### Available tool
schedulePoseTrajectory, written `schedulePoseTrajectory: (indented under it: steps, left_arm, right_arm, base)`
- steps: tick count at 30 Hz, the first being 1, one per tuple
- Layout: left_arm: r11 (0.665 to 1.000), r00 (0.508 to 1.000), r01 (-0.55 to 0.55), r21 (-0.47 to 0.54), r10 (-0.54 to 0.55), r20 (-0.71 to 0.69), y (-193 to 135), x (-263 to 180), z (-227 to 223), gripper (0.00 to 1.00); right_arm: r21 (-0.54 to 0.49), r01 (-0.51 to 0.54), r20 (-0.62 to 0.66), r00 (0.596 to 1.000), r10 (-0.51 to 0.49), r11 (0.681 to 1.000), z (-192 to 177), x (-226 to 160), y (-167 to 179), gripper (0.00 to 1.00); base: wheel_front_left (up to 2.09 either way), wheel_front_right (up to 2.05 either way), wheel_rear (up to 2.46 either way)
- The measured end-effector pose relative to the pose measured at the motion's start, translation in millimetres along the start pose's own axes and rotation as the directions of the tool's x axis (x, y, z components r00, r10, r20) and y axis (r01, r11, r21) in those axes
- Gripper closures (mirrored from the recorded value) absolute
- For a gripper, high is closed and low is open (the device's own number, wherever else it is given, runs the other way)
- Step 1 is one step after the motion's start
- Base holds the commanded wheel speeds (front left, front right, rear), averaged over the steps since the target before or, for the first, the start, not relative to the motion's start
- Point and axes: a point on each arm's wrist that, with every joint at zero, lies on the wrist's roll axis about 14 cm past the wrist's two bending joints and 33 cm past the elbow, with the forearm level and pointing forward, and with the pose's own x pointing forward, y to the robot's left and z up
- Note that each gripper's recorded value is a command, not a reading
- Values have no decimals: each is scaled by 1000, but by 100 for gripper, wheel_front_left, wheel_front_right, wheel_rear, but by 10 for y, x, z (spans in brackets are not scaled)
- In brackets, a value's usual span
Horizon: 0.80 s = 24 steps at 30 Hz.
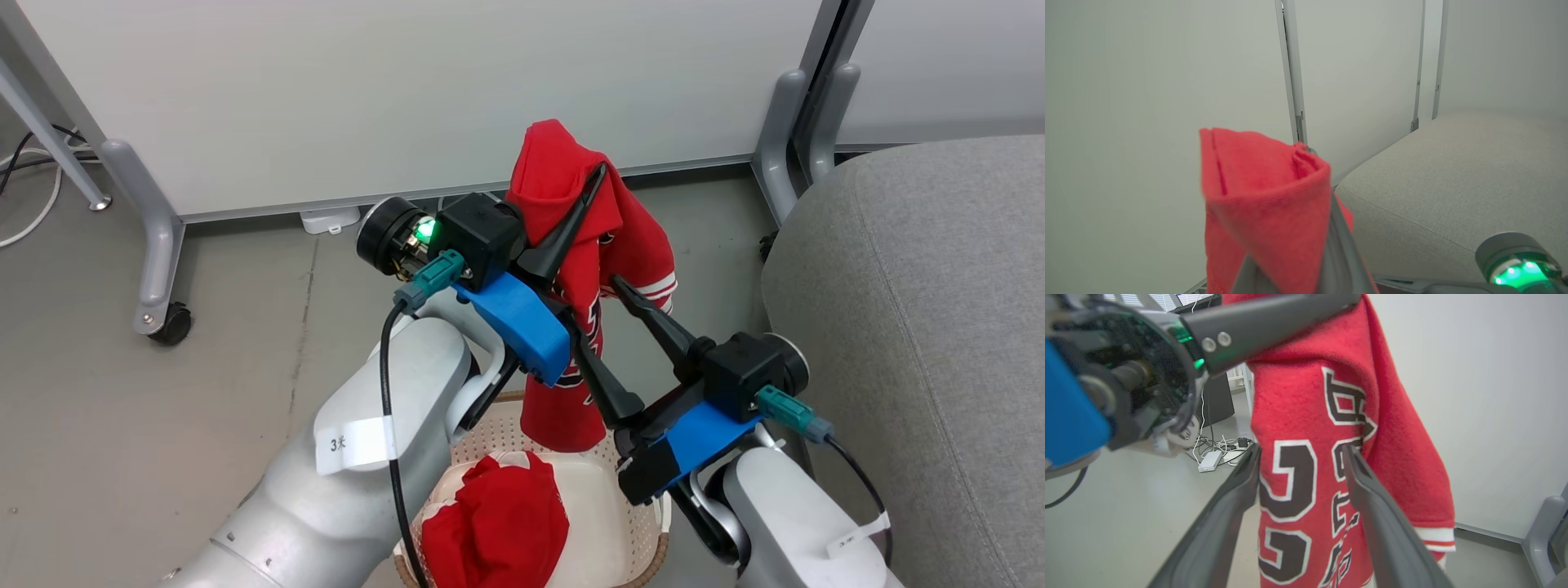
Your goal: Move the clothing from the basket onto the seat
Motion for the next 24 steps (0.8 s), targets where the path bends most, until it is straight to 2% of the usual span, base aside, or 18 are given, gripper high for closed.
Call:
schedulePoseTrajectory:
  steps: [9,10,11,12,24]
  left_arm:
    - [1000,1000,6,0,-6,5,-24,-6,17,100]
    - [1000,1000,7,1,-7,6,-27,-8,19,100]
    - [1000,1000,8,2,-8,6,-31,-10,21,100]
    - [1000,1000,10,1,-10,6,-39,-11,21,100]
    - [1000,1000,14,3,-14,6,-67,-24,36,100]
  right_arm:
    - [-24,17,-36,999,-18,1000,-80,87,-125,0]
    - [-26,16,-42,999,-17,1000,-96,92,-126,49]
    - [-24,15,-49,999,-16,1000,-116,91,-123,78]
    - [-22,15,-52,999,-16,1000,-126,92,-123,100]
    - [-24,14,-47,999,-15,1000,-96,112,-122,100]
  base:
    - [0,0,0]
    - [0,0,0]
    - [0,0,0]
    - [0,0,0]
    - [0,0,0]
